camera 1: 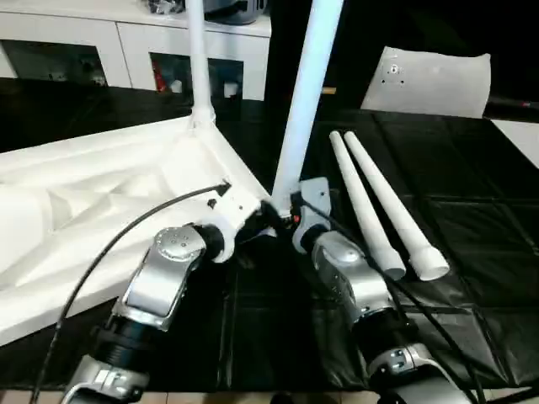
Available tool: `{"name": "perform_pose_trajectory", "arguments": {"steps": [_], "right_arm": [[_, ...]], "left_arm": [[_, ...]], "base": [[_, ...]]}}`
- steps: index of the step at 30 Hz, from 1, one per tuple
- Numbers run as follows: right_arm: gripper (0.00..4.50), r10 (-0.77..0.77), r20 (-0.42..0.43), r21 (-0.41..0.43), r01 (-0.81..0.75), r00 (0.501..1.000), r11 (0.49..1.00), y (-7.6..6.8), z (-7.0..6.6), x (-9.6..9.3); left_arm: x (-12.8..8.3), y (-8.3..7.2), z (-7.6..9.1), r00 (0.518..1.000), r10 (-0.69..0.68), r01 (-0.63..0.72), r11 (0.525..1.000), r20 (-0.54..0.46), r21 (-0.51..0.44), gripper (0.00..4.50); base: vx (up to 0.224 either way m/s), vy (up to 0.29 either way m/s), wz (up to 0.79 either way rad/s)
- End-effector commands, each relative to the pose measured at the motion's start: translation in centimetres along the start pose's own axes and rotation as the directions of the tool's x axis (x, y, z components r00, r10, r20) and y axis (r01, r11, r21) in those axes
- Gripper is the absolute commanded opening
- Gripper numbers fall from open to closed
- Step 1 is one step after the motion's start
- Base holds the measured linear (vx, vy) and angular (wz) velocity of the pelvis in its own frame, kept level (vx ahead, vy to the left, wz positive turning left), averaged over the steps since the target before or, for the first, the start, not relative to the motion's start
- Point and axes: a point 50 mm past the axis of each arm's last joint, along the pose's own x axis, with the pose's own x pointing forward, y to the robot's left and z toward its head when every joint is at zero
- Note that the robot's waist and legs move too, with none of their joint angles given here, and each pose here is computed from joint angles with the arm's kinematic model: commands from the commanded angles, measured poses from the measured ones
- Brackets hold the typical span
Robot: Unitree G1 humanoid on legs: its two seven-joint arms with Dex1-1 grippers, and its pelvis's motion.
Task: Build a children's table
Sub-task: Rotate leg to tighten
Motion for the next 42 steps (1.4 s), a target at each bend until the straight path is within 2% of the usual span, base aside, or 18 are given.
{"name": "perform_pose_trajectory", "arguments": {"steps": [1, 2, 3, 5, 7, 8, 14, 18, 23, 26, 28, 32, 34, 37, 42], "right_arm": [[3.81, 0.048, -0.001, 0.013, -0.048, 0.999, 0.999, 0.3, -0.3, -0.3], [3.81, 0.048, 0.009, 0.006, -0.049, 0.999, 0.999, -0.4, 0.0, -0.9], [4.11, 0.048, 0.009, 0.006, -0.049, 0.999, 0.999, -0.4, 0.0, -0.9], [4.25, 0.072, 0.035, -0.019, -0.072, 0.997, 0.997, -1.5, 0.4, -1.9], [4.42, 0.105, 0.06, -0.05, -0.102, 0.993, 0.994, -2.3, 0.9, -3.0], [4.42, 0.111, 0.062, -0.061, -0.108, 0.992, 0.992, -2.5, 1.0, -3.3], [4.5, 0.173, 0.037, -0.127, -0.167, 0.984, 0.978, -3.6, 1.3, -5.6], [4.5, 0.193, 0.016, -0.137, -0.189, 0.981, 0.972, -3.9, 1.3, -6.9], [4.5, 0.217, -0.017, -0.14, -0.217, 0.976, 0.966, -3.8, 0.9, -7.6], [4.5, 0.246, -0.034, -0.165, -0.248, 0.969, 0.955, -3.7, 0.6, -8.2], [4.5, 0.239, -0.038, -0.162, -0.242, 0.97, 0.957, -3.7, 0.6, -8.3], [4.5, 0.232, -0.051, -0.157, -0.237, 0.971, 0.959, -3.8, 0.5, -8.5], [4.5, 0.225, -0.055, -0.159, -0.231, 0.973, 0.96, -3.9, 0.6, -8.5], [4.5, 0.218, -0.06, -0.168, -0.225, 0.974, 0.96, -4.1, 0.6, -8.6], [4.5, 0.221, -0.069, -0.179, -0.23, 0.973, 0.957, -4.1, 0.6, -8.7]], "left_arm": [[-0.4, -0.3, 1.1, 0.999, -0.035, 0.033, 0.998, 0.039, 0.056, 0.0], [-1.3, 0.3, 1.1, 0.999, -0.021, 0.019, 0.997, 0.032, 0.078, 0.0], [-1.3, 0.3, 1.1, 0.999, -0.021, 0.019, 0.997, 0.032, 0.078, 0.0], [-3.0, 1.1, 1.1, 0.999, -0.027, 0.026, 0.999, 0.031, 0.046, 0.0], [-4.1, 1.6, 1.0, 1.0, -0.022, 0.021, 0.999, 0.02, 0.049, 0.33], [-4.2, 1.7, 1.0, 1.0, -0.025, 0.024, 0.998, 0.017, 0.051, 0.33], [-3.5, 1.9, 0.4, 1.0, 0.0, 0.001, 0.999, 0.019, -0.054, 0.78], [-2.8, 2.0, 0.4, 1.0, -0.011, 0.012, 0.996, 0.014, -0.09, 1.08], [-2.5, 2.5, -0.2, 1.0, 0.01, -0.011, 0.997, -0.012, -0.079, 1.51], [-2.1, 2.9, -0.8, 1.0, -0.002, -0.001, 0.997, -0.028, -0.076, 1.6], [-1.8, 3.1, -0.9, 1.0, -0.007, 0.005, 0.994, -0.02, -0.108, 1.76], [-1.5, 3.1, -1.1, 0.997, -0.082, 0.079, 0.978, -0.01, -0.193, 1.76], [-1.5, 3.3, -0.8, 0.994, -0.1, 0.105, 0.964, 0.033, -0.244, 1.76], [-1.5, 3.6, -0.9, 0.994, -0.112, 0.112, 0.972, 0.012, -0.208, 1.76], [-1.5, 3.1, -1.8, 0.98, -0.191, 0.18, 0.972, -0.063, -0.151, 1.76]], "base": [[0.0, 0.0, 0.0], [0.0, 0.0, 0.0], [0.0, 0.0, 0.0], [0.0, 0.0, 0.0], [0.0, 0.0, 0.0], [0.0, 0.0, 0.0], [0.0, 0.0, 0.0], [0.0, 0.0, 0.0], [0.0, 0.0, 0.0], [0.0, 0.0, 0.0], [0.0, 0.0, 0.0], [0.0, 0.0, 0.0], [0.0, 0.0, 0.0], [0.0, 0.0, 0.0], [0.0, 0.0, 0.0]]}}
